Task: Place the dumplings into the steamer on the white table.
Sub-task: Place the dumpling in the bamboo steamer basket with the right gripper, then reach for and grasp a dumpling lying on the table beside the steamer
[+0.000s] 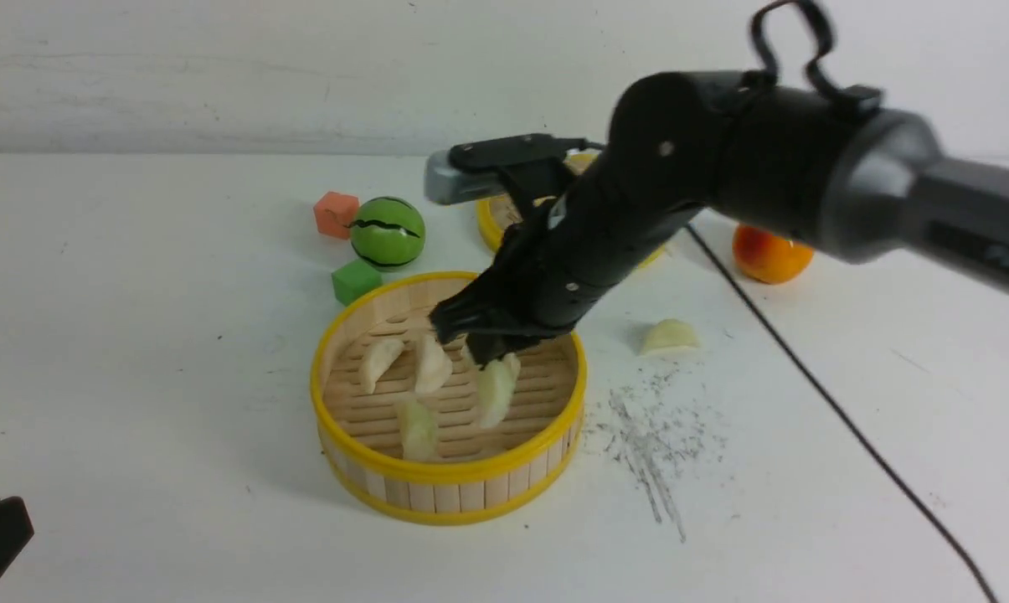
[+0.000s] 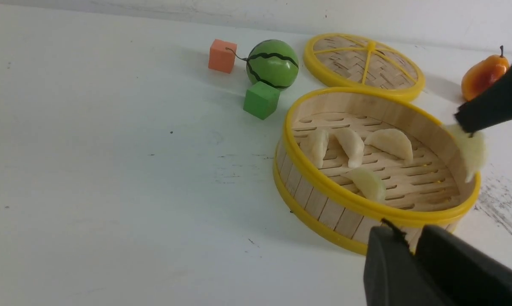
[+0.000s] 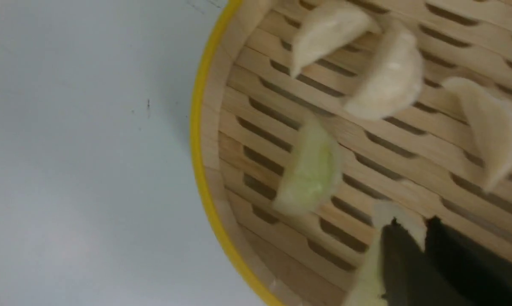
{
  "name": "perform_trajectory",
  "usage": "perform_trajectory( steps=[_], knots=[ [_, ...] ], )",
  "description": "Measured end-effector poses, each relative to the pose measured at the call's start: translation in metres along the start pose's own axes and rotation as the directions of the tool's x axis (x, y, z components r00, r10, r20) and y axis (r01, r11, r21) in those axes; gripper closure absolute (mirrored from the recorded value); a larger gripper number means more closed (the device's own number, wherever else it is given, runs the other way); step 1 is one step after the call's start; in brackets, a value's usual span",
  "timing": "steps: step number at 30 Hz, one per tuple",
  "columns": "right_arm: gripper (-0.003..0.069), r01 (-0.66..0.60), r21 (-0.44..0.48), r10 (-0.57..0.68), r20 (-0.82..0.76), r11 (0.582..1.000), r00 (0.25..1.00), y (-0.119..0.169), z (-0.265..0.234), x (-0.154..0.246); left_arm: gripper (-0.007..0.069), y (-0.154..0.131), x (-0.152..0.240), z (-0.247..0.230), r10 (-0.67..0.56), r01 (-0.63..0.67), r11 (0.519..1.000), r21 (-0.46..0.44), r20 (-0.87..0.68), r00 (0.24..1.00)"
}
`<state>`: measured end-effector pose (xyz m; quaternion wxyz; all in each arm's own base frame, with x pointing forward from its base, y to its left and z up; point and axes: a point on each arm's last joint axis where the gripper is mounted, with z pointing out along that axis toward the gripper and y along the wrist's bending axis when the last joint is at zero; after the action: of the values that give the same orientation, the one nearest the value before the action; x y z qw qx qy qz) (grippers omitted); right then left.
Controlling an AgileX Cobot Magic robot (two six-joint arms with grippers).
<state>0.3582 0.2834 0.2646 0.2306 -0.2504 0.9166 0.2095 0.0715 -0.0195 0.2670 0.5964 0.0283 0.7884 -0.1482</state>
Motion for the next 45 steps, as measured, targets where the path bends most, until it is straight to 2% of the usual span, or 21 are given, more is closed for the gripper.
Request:
perform_trajectory(
  steps=[3,6,9,12,14,15,16,19,22,25,28,31,33,37,41,45],
  knots=[
    [0.0663,0.014,0.008,-0.014,-0.038,1.000,0.999,-0.002,0.036,-0.001,0.0534,0.001,0.002,0.000,0.000,0.000,1.000,-0.008,-0.020,1.000],
    [0.0662,0.018,0.029,-0.016,-0.083,0.999,0.996,-0.010,0.063,0.005,0.0534,0.001,0.003,0.000,0.000,0.000,1.000,-0.013,-0.030,1.000],
    [0.0646,0.027,0.041,-0.022,-0.099,0.999,0.995,-0.012,0.070,0.007,0.0534,0.001,0.003,0.000,0.000,0.000,1.000,-0.013,-0.030,1.000],
    [0.0602,0.036,0.048,-0.032,-0.093,0.998,0.995,-0.013,0.067,0.005,0.0534,0.001,0.003,0.000,0.000,0.000,1.000,-0.013,-0.030,1.000],
    [0.0538,0.066,0.070,-0.061,-0.074,0.995,0.995,-0.012,0.051,-0.001,0.0531,0.001,0.003,0.000,0.000,0.000,1.000,-0.013,-0.030,1.000],
    [0.0538,0.066,0.070,-0.061,-0.077,0.995,0.995,-0.012,0.051,-0.001,0.0531,0.001,0.003,0.000,0.000,0.000,1.000,-0.013,-0.030,1.000],
    [0.0491,0.091,0.096,-0.086,-0.050,0.991,0.995,-0.013,0.029,-0.009,0.0528,0.001,0.003,0.000,0.000,0.000,1.000,-0.013,-0.030,1.000],
    [0.0443,0.112,0.142,-0.111,-0.012,0.984,0.994,-0.020,-0.001,-0.018,0.0524,0.001,0.003,0.000,0.000,0.000,1.000,-0.013,-0.030,1.000],
    [0.0371,0.089,0.251,-0.104,0.047,0.964,0.993,-0.052,-0.046,-0.030,0.0524,0.001,0.002,0.000,0.000,0.000,1.000,-0.009,-0.021,1.000],
    [0.0332,0.025,0.322,-0.043,0.047,0.947,0.998,-0.092,-0.061,-0.030,0.0524,0.001,0.001,0.000,0.004,-0.004,1.000,-0.007,-0.014,1.000],
    [0.0313,-0.021,0.347,0.022,0.002,0.938,1.000,-0.131,-0.054,-0.021,0.0524,0.001,0.001,0.000,0.004,-0.004,1.000,-0.007,-0.012,1.000],
    [0.0310,-0.011,0.333,0.036,-0.067,0.943,0.997,-0.156,-0.033,-0.011,0.0524,0.001,0.001,0.000,0.004,-0.004,1.000,-0.007,-0.012,1.000],
    [0.0310,-0.008,0.318,0.037,-0.087,0.948,0.996,-0.163,-0.021,-0.007,0.0525,0.001,0.001,0.000,0.004,-0.004,1.000,-0.007,-0.012,1.000],
    [0.0310,0.077,0.299,-0.053,-0.086,0.951,0.995,-0.175,0.006,-0.004,0.0525,0.001,0.001,0.000,0.005,-0.005,1.000,-0.007,-0.012,1.000],
    [0.0310,0.186,0.311,-0.167,-0.086,0.932,0.982,-0.182,0.019,-0.005,0.0525,0.001,0.001,0.000,0.005,-0.005,1.000,-0.007,-0.011,1.000],
    [0.0310,0.231,0.334,-0.215,-0.086,0.914,0.973,-0.187,0.027,-0.004,0.0525,0.001,0.001,0.000,0.006,-0.006,1.000,-0.007,-0.011,1.000]
  ],
)
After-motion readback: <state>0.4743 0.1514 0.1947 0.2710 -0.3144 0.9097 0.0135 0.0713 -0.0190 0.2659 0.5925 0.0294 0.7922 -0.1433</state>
